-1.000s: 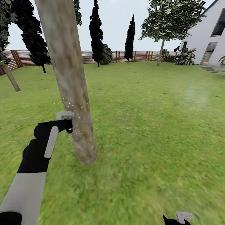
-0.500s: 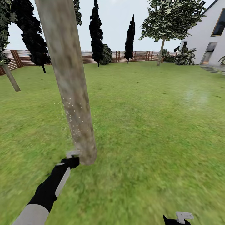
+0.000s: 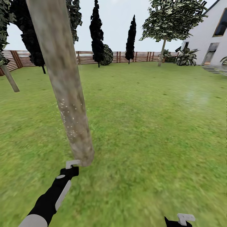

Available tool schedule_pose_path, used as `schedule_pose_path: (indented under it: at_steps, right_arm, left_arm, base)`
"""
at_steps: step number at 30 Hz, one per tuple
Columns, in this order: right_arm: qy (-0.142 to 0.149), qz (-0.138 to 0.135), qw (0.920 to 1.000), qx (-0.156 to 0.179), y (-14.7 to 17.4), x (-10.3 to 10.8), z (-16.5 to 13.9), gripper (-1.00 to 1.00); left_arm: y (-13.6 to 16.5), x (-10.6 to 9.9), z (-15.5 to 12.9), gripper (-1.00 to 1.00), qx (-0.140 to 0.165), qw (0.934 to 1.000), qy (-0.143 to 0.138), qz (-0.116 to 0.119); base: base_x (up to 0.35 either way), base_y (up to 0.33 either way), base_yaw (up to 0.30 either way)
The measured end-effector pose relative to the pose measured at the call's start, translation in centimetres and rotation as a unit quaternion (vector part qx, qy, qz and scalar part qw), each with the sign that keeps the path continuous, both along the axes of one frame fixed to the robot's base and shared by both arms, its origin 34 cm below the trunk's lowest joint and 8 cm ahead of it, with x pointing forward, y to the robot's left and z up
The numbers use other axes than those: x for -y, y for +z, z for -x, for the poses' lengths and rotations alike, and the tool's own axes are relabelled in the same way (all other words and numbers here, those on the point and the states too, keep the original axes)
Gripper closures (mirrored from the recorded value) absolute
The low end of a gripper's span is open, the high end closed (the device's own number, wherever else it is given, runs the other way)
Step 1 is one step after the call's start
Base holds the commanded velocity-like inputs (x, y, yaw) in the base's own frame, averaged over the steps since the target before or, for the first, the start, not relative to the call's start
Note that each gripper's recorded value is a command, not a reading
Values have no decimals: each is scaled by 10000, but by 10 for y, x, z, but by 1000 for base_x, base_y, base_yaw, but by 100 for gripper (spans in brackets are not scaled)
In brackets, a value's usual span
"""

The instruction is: In the garden, pick up the pesticide atomizer on the floor and spray pesticide onto both trees until each tree trunk is fully covered.

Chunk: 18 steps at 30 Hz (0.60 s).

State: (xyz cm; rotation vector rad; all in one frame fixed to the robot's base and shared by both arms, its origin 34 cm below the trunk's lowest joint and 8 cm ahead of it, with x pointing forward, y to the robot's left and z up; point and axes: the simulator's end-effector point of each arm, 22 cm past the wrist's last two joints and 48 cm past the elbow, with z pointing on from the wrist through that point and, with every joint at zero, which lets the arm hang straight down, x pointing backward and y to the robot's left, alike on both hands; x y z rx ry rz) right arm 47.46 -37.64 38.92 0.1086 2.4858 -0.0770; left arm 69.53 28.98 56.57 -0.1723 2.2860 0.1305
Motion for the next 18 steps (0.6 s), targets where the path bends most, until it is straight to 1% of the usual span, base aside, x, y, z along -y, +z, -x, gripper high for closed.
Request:
schedule_pose_path:
  at_steps: [6,8,12,14,16,18]
  right_arm:
    - [0,0,10000,1,0,0,0,-100]
    - [0,0,10000,-1,0,0,0,-100]
    - [0,0,10000,-9,-1,0,1,-100]
    - [-1,2,10000,-14,-1,0,1,-100]
    - [0,0,10000,-19,-1,0,1,-100]
    - [0,0,10000,-21,-1,0,1,-100]
  left_arm:
    - [1,1,-1,100,16,10000,-2,10]
    - [2,0,-1,100,21,10000,8,2]
    - [-1,-5,1,100,-9,10000,70,31]
    - [-2,-18,2,100,-16,9995,292,117]
    - [-3,-19,3,100,-21,9994,323,131]
    - [-4,-19,3,100,-29,9994,321,124]
  base:
    - [0,-273,0]
    - [0,-273,78]
    - [0,-273,241]
    - [0,-273,261]
    - [0,-273,234]
    - [0,-273,75]
